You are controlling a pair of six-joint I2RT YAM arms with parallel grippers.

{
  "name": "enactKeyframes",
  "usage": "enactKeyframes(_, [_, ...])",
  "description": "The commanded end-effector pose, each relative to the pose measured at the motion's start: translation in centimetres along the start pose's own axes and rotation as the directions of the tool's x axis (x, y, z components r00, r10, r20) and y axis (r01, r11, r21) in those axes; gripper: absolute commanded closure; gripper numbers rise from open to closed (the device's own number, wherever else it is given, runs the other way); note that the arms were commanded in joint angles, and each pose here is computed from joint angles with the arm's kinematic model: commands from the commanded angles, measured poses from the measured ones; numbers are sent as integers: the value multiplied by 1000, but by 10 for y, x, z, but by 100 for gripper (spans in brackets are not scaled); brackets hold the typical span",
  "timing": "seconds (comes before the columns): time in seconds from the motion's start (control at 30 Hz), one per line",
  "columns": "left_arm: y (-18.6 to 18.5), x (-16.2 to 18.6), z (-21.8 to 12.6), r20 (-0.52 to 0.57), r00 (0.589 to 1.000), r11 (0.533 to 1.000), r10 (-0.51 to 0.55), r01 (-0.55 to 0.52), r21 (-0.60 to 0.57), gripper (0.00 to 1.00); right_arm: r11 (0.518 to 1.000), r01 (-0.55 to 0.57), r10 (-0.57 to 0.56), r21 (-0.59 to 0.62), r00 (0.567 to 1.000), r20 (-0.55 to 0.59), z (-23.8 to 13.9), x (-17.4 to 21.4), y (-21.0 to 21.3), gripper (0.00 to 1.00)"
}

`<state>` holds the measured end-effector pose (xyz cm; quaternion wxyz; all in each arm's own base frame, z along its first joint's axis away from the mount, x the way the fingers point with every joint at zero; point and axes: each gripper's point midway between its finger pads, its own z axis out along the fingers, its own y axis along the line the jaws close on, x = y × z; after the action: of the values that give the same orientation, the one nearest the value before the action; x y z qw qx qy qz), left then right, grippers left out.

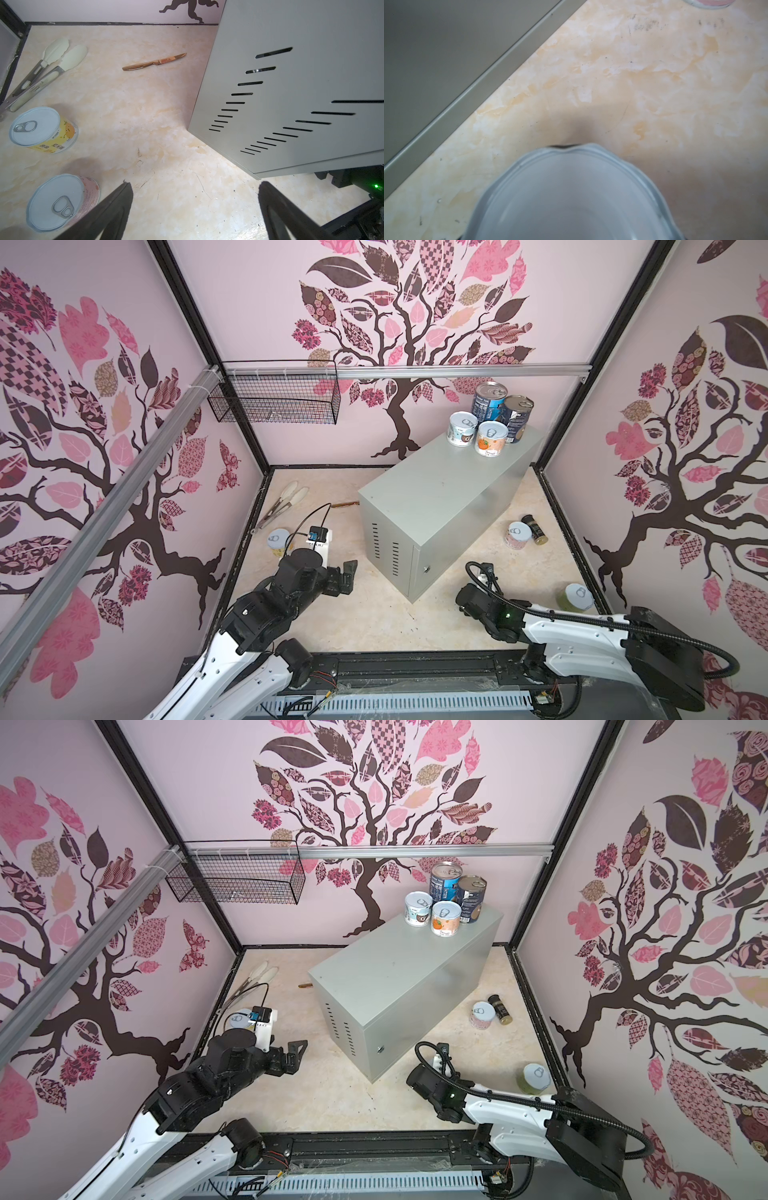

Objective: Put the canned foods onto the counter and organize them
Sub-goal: 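Lift the light-blue can off the floor with the right gripper, then carry the light-blue can up over the cabinet top with the right gripper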

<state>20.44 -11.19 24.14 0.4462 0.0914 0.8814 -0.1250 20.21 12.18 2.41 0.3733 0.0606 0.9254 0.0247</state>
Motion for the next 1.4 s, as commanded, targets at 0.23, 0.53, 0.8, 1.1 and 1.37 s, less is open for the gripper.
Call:
enactKeyframes(0.23, [4, 6, 3, -17, 1000, 1000, 2, -3, -21, 2, 987, -10, 27, -159, 994, 106, -44, -55, 29, 54])
enactKeyframes(0.53, [5, -5, -8, -4, 1000, 1000, -4, 4, -27, 2, 962, 14, 39, -272, 981, 191, -99, -101, 35, 56])
enactKeyframes(0.8, [10, -31, -33, 54, 999, 999, 7, -4, -53, 2, 938, 26, 51, -346, 976, 211, -144, -129, 33, 56])
enactKeyframes(1.1, [16, -64, -64, 121, 992, 995, 45, -34, -89, 2, 912, 67, 47, -405, 963, 265, -207, -169, 21, 57])
enactKeyframes(1.37, [7, -89, -79, 114, 988, 993, 102, -93, -75, 2, 895, 121, 23, -429, 949, 314, -248, -201, 22, 58])
